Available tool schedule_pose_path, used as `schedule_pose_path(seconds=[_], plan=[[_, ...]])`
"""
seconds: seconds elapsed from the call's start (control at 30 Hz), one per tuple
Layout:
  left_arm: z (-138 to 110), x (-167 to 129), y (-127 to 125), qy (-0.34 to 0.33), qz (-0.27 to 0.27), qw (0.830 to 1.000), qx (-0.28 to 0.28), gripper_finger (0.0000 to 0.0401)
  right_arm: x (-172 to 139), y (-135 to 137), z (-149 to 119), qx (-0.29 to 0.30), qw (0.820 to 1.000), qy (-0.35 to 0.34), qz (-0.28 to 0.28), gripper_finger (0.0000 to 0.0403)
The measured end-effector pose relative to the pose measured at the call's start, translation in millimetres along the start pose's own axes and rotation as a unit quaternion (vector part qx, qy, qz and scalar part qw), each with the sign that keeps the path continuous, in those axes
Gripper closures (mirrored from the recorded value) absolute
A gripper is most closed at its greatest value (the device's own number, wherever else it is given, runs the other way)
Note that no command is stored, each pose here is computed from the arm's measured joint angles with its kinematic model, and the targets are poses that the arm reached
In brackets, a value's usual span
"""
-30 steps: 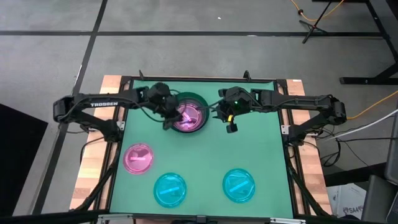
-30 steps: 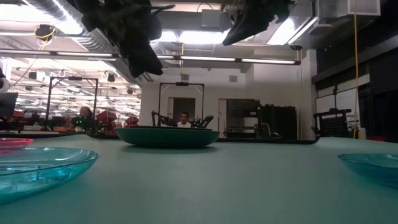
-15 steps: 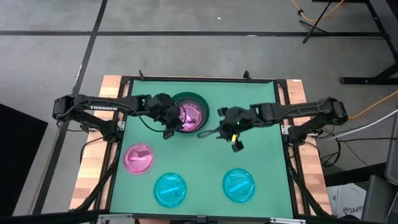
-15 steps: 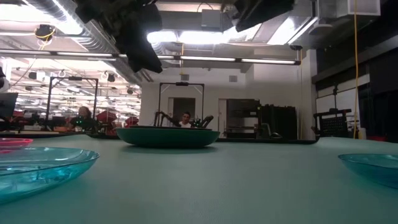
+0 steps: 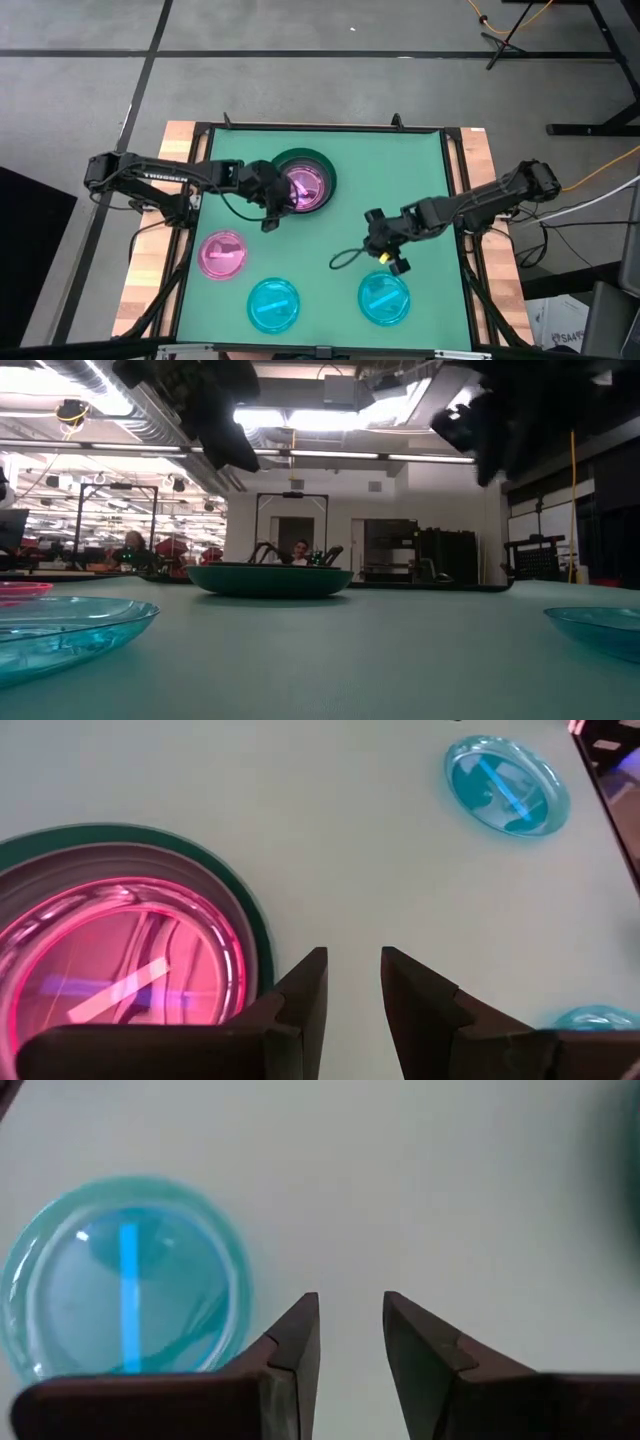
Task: Stack plastic plates
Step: Stack the right blue plate on top of the light pink plate
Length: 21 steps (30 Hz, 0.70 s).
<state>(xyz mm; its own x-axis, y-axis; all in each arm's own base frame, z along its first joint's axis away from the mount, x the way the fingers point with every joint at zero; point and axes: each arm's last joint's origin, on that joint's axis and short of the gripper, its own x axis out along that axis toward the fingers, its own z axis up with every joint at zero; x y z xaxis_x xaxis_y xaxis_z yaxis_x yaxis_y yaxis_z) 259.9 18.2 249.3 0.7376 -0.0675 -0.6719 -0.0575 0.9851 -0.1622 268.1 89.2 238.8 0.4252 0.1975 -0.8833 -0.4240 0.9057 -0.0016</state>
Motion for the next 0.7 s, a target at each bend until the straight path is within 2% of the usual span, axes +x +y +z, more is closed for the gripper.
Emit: schedule_pose_path(seconds=[0.17, 0.33, 0.7], plan=[[-0.8, 0.7, -6.6, 0.002, -0.009, 1.000, 0.009, 0.0311, 13.1, 13.9, -14.3, -0.011, 0.999, 0.024, 0.033, 0.0301], [-1.4, 1.3, -11.5, 0.002, -0.007, 1.000, 0.016, 0.0311, 27.1, 28.3, -27.7, 0.017, 0.997, 0.030, 0.069, 0.0301], [-1.9, 1.7, -14.7, 0.002, -0.001, 1.000, 0.021, 0.0311, 43.5, 35.9, -48.0, 0.090, 0.992, 0.046, 0.071, 0.0301]])
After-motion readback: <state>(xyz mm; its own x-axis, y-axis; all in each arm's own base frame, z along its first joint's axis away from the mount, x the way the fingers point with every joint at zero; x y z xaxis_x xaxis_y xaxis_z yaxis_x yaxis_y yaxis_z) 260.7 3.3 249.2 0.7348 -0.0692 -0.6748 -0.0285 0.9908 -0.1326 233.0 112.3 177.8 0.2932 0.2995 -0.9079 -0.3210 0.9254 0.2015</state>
